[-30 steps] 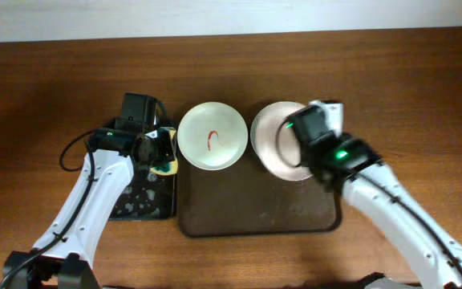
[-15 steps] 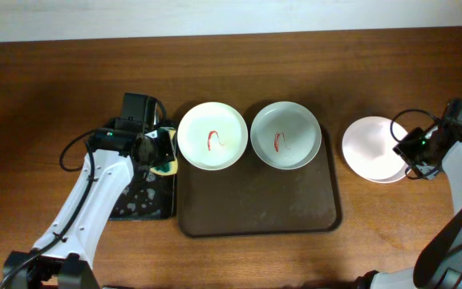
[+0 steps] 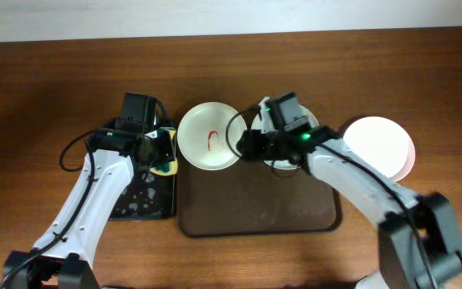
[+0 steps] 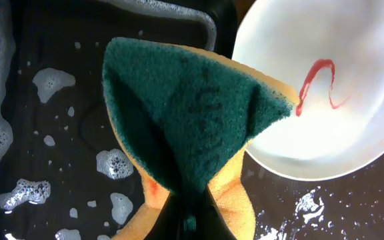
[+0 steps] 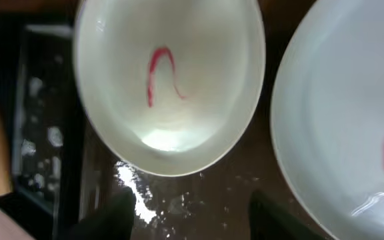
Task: Clean dirty plates on tray and stack at the side
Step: 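Reach right gripper to the left plate and grip its rim, then scrub the held left plate with the sponge in left gripper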
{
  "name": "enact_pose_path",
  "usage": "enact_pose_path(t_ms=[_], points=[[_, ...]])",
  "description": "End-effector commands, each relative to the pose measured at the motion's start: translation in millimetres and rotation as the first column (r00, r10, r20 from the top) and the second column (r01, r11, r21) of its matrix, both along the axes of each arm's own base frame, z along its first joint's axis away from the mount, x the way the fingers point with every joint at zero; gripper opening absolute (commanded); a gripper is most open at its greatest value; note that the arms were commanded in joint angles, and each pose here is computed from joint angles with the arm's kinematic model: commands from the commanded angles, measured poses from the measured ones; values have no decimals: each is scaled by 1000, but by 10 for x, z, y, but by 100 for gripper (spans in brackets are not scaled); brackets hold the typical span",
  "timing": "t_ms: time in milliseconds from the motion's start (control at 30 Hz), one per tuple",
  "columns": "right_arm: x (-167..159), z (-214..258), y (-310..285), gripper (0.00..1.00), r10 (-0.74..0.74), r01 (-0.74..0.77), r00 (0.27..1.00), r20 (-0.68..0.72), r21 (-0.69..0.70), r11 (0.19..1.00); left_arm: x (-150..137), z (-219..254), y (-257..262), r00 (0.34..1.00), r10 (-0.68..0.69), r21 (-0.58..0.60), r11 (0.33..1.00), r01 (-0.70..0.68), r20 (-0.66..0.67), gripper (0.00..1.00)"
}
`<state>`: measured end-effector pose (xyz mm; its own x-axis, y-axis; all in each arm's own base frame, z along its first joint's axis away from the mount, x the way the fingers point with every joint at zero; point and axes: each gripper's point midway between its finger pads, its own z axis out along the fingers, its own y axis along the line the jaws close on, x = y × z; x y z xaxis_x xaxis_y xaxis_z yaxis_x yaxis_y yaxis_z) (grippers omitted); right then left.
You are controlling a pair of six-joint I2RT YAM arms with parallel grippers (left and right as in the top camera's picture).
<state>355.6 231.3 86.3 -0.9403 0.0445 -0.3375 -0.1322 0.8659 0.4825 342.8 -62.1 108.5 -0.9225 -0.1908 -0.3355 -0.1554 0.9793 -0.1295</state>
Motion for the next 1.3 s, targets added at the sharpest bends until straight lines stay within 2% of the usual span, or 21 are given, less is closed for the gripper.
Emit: enact_pose_path(t_ms=[0,67,167,233,300,367,433,500,567,633,667,700,800,900,967,1133,1267], points=[[49,-445,91,56,-113,111,988,-107,-21,994,29,62,7,1000,-14,3,1000,14,22,0],[46,-723,125,56,-152,149,975,-164,-33,988,29,62,7,1000,-14,3,1000,14,22,0],[-93,-781,222,55,-115,110,972,-204,-33,993,30,62,7,1000,-14,3,1000,14,22,0],[-363,-854,208,47,-93,76,950,-298,-70,995,30,62,7,1000,-14,3,1000,14,22,0],[-545,-909,106,24,-108,68,923,-368,-121,990,30,62,6,1000,-14,3,1000,14,22,0],[-674,-907,73,20,-104,54,902,-418,-131,990,29,62,6,1000,-14,3,1000,14,22,0],[-711,-866,99,21,-84,40,897,-433,-109,993,29,62,6,1000,-14,3,1000,14,22,0],[-461,-591,127,26,-1,-32,959,-284,-112,993,28,61,7,1000,-14,3,1000,14,21,0],[-76,-250,95,28,106,-115,993,-59,-203,972,28,61,7,1000,-14,3,1000,14,21,0],[354,13,-53,31,191,-121,970,148,-386,914,28,61,7,1000,-14,3,1000,14,21,0],[510,104,-44,33,250,-132,941,229,-431,893,28,61,7,1000,-14,3,1000,14,21,0],[631,173,-4,34,288,-139,913,289,-442,886,28,61,7,1000,-14,3,1000,14,21,0],[956,282,41,37,273,-88,869,412,-415,906,28,61,7,1000,-14,3,1000,14,21,0],[1143,142,88,37,256,-64,856,450,-399,915,28,61,6,1000,-14,3,1000,14,21,0],[1178,-119,102,36,262,-74,868,422,-410,909,28,61,6,1000,-14,3,1000,14,21,0],[1109,-402,139,26,285,-125,887,362,-407,905,28,61,6,1000,-14,3,1000,14,21,0],[979,-573,80,24,295,-154,910,292,-422,893,20,58,7,1000,-14,3,1000,14,18,0]])
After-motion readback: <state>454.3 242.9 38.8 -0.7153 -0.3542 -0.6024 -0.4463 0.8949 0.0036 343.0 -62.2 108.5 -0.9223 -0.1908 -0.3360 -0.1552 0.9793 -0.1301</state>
